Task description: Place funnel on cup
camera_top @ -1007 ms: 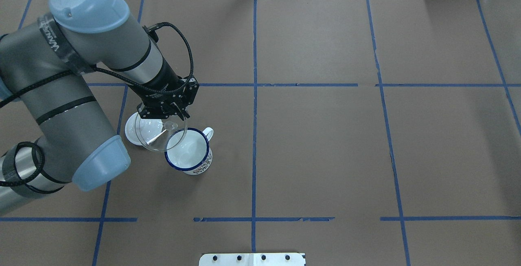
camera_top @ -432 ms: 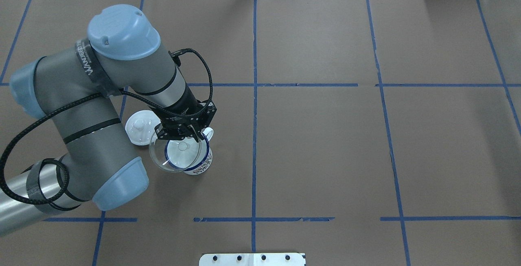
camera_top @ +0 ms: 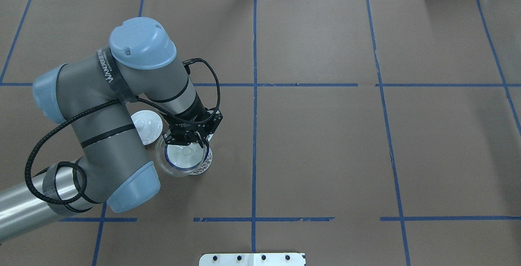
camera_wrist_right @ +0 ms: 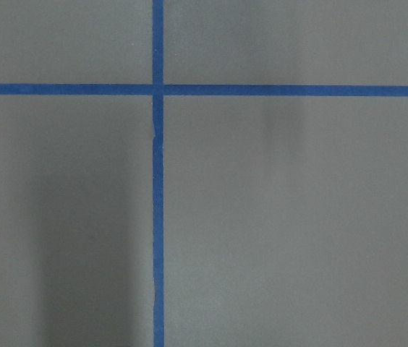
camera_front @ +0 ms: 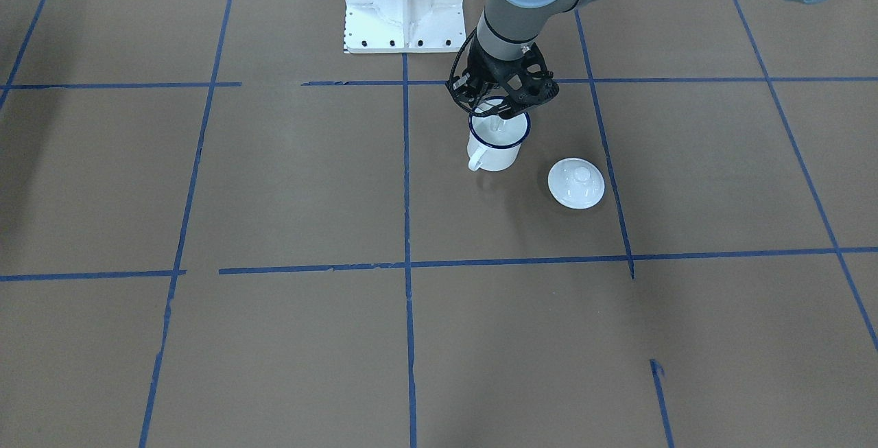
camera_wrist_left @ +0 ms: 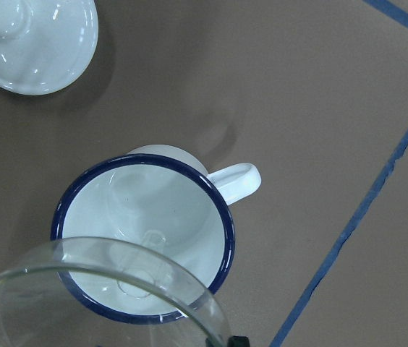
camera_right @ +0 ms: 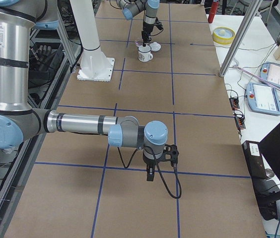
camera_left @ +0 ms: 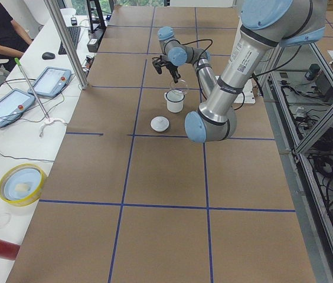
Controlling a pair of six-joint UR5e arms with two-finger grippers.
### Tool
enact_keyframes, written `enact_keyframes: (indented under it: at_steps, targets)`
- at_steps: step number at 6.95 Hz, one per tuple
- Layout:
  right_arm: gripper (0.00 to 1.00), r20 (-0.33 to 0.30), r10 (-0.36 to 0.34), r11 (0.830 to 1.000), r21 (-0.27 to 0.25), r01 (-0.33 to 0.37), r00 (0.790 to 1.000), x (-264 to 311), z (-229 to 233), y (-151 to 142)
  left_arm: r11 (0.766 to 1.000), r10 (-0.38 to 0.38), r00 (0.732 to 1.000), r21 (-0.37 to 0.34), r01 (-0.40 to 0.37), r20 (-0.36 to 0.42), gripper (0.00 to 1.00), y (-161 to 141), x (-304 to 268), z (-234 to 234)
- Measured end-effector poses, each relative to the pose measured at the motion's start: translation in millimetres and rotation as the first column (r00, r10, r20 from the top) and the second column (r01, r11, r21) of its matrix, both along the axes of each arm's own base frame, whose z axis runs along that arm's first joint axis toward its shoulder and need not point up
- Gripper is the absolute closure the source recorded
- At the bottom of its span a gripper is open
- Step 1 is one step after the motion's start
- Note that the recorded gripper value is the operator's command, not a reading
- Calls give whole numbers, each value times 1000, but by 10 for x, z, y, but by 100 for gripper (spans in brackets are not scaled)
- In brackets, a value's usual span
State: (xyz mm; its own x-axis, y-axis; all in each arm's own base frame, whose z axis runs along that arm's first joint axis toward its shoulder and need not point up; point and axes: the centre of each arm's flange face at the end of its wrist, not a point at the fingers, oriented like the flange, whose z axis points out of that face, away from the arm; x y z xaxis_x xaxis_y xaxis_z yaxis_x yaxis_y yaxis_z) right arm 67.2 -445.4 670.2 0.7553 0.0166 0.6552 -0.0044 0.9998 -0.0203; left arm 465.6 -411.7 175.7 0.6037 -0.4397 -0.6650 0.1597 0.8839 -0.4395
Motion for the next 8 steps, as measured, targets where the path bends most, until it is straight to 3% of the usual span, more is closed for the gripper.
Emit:
enact_keyframes:
  at_steps: [3, 5, 6, 8]
  targets:
    - [0, 0, 0, 1000, -1, 0, 1000, 0, 4, 1, 999, 1, 1000, 33, -1, 6, 0, -25, -2, 6]
    - [0, 0, 0, 1000, 0, 0, 1000, 0, 2, 0, 994, -36, 999, 99, 37, -7, 0, -83, -170, -94]
    - [0, 0, 0, 1000, 0, 0, 1000, 0, 1, 0, 981, -45, 999, 190, 50, -27, 0, -182, -389, -173]
    - [0, 0, 0, 1000, -1, 0, 1000, 0, 3, 1, 908, -34, 999, 416, 42, -26, 0, -701, -1107, -113]
